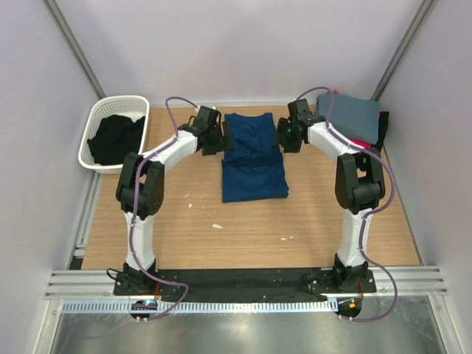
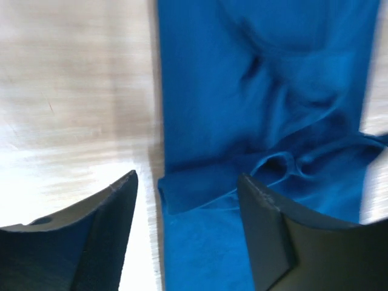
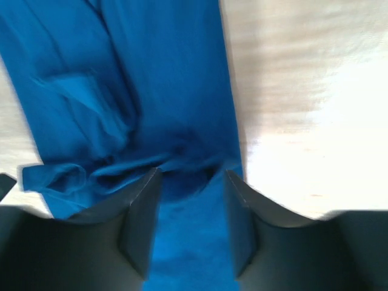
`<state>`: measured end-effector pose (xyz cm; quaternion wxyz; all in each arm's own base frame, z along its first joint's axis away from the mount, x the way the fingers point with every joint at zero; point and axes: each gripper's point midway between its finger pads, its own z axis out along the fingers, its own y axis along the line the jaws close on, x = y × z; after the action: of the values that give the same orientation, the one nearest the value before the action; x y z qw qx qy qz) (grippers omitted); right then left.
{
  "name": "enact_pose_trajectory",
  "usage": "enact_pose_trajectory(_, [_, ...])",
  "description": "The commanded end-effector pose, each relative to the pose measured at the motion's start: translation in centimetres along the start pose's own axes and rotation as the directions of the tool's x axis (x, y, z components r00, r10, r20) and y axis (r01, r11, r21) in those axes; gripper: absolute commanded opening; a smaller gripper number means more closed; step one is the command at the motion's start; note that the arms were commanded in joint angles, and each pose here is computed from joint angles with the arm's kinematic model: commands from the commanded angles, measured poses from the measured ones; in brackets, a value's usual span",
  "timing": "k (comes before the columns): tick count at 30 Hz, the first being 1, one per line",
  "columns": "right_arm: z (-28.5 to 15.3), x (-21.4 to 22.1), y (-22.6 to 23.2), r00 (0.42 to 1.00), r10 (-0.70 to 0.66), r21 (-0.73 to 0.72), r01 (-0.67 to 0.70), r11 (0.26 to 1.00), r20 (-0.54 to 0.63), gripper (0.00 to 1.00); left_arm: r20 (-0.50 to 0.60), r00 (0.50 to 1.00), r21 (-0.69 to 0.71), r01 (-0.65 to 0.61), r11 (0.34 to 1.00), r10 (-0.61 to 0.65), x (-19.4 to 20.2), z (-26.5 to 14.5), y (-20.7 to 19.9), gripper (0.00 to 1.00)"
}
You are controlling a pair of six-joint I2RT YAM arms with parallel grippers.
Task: Fold and stack the t-shirts
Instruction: Fold the tshirt
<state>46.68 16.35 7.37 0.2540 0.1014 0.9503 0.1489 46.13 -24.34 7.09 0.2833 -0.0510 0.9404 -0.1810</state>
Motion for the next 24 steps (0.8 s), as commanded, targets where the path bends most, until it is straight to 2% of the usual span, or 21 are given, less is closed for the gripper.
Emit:
enact_pose_trajectory(1, [-5.0,-4.8,2.7,0.988,-0.012,-0.076,0.024,0.997,0.152,0.59,0.14,0.989,0.051,-0.057,0.997,0.049,-5.5,-5.4,-2.4,0.72])
enact_pose_trajectory(3, [-7.3,-4.8,4.0,0.986,0.002,-0.136,0.02,0.99,0.164,0.64,0.169,0.985,0.089,-0.054,0.995,0.039,-6.1,-8.4,-3.3,0.75])
enact_pose_trajectory(7, [-9.6,-2.5,5.8,0.985,-0.019,-0.176,0.049,0.983,0.172,0.64,0.172,0.984,0.233,0.012,0.972,-0.053,-3.9,-11.6,-5.3,0.76])
enact_pose_trajectory(10, [-9.3,-0.1,5.8,0.984,-0.037,-0.147,0.063,0.987,0.174,0.62,0.155,0.984,0.288,0.044,0.957,-0.092,-1.6,-12.5,-6.4,0.76])
enact_pose_trajectory(11, [-8.6,1.7,5.8,0.989,-0.041,-0.137,0.061,0.989,0.142,0.61,0.126,0.986,0.276,0.073,0.958,-0.111,-0.1,-11.8,-5.8,0.76])
enact_pose_trajectory(15, [-6.8,4.0,5.4,0.99,-0.024,-0.119,0.04,0.992,0.139,0.52,0.085,0.987,0.302,0.103,0.948,-0.134,2.8,-10.7,-6.4,0.73])
enact_pose_trajectory(17, [-5.3,4.9,4.5,0.991,-0.007,-0.106,0.021,0.994,0.13,0.48,0.087,0.987,0.325,0.1,0.941,-0.134,2.8,-9.5,-7.0,0.66])
enact_pose_trajectory(18, [-4.8,4.6,4.7,0.99,-0.006,-0.114,0.023,0.993,0.144,0.39,0.082,0.986,0.323,0.11,0.94,-0.143,2.6,-8.8,-7.0,0.6])
enact_pose_trajectory(19, [-3.6,4.9,4.3,0.992,-0.008,-0.096,0.02,0.995,0.128,0.36,0.076,0.987,0.318,0.113,0.941,-0.144,2.5,-8.1,-7.1,0.41])
enact_pose_trajectory(20, [-3.4,4.4,4.7,0.991,-0.008,-0.096,0.021,0.995,0.137,0.32,0.066,0.987,0.319,0.119,0.94,-0.147,2.4,-7.6,-7.2,0.32])
enact_pose_trajectory(21, [-3.0,4.1,4.8,0.99,-0.014,-0.095,0.027,0.995,0.138,0.25,0.041,0.988,0.314,0.13,0.941,-0.15,2.5,-6.2,-7.4,0.25])
enact_pose_trajectory(22, [-2.5,3.6,4.4,0.988,-0.016,-0.064,0.026,0.998,0.155,0.24,0.031,0.987,0.312,0.139,0.94,-0.157,2.6,-5.5,-7.6,0.17])
enact_pose_trajectory(24, [-1.4,2.9,4.4,0.986,-0.021,-0.044,0.029,0.999,0.167,0.2,0.014,0.987,0.298,0.15,0.943,-0.162,2.5,-3.6,-7.5,0.09])
